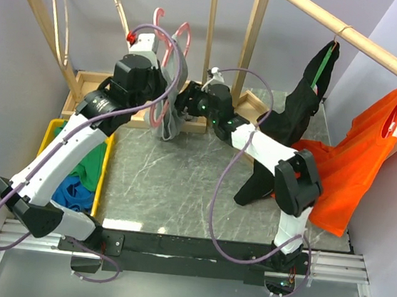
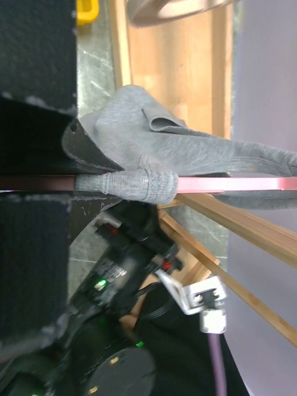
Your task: Place the tank top on the hanger
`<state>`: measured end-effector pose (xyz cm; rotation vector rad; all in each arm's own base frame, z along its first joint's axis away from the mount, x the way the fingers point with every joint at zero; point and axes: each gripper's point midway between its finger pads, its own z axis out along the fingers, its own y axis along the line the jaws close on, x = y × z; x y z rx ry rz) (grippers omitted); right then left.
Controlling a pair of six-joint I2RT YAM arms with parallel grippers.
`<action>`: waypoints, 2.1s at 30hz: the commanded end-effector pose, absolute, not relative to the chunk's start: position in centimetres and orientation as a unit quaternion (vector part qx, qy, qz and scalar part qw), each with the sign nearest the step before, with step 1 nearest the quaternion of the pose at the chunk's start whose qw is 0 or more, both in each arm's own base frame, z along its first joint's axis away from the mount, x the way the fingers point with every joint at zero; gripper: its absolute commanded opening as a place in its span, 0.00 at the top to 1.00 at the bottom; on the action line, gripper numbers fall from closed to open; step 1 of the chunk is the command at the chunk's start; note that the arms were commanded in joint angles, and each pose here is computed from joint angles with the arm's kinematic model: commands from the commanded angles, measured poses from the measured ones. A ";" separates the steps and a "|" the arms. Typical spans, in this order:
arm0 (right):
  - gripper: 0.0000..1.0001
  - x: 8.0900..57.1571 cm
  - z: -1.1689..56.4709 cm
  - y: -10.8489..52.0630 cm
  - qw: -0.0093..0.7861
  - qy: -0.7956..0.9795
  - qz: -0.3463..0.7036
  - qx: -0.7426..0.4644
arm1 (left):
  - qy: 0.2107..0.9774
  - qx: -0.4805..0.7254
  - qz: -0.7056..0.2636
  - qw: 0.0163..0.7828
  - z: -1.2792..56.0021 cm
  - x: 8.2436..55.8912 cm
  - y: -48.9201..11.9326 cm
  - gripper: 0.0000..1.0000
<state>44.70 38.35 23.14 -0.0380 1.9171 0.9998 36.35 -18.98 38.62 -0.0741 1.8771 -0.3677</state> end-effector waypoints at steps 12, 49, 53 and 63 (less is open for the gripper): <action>0.30 38.8 28.1 33.8 0.491 0.756 0.433 0.005 | 0.743 -0.009 -0.108 0.660 46.8 39.5 -16.8 0.99; 0.27 31.3 33.5 28.2 0.582 0.729 0.360 -0.014 | 0.702 -0.012 -0.053 0.710 49.5 46.0 -17.8 0.96; 0.26 30.7 34.0 27.7 0.588 0.725 0.358 -0.015 | 0.697 -0.011 -0.058 0.715 49.9 46.9 -18.4 0.97; 0.26 30.1 34.1 27.1 0.589 0.729 0.349 -0.015 | 0.699 -0.003 -0.083 0.710 49.6 48.0 -19.3 0.94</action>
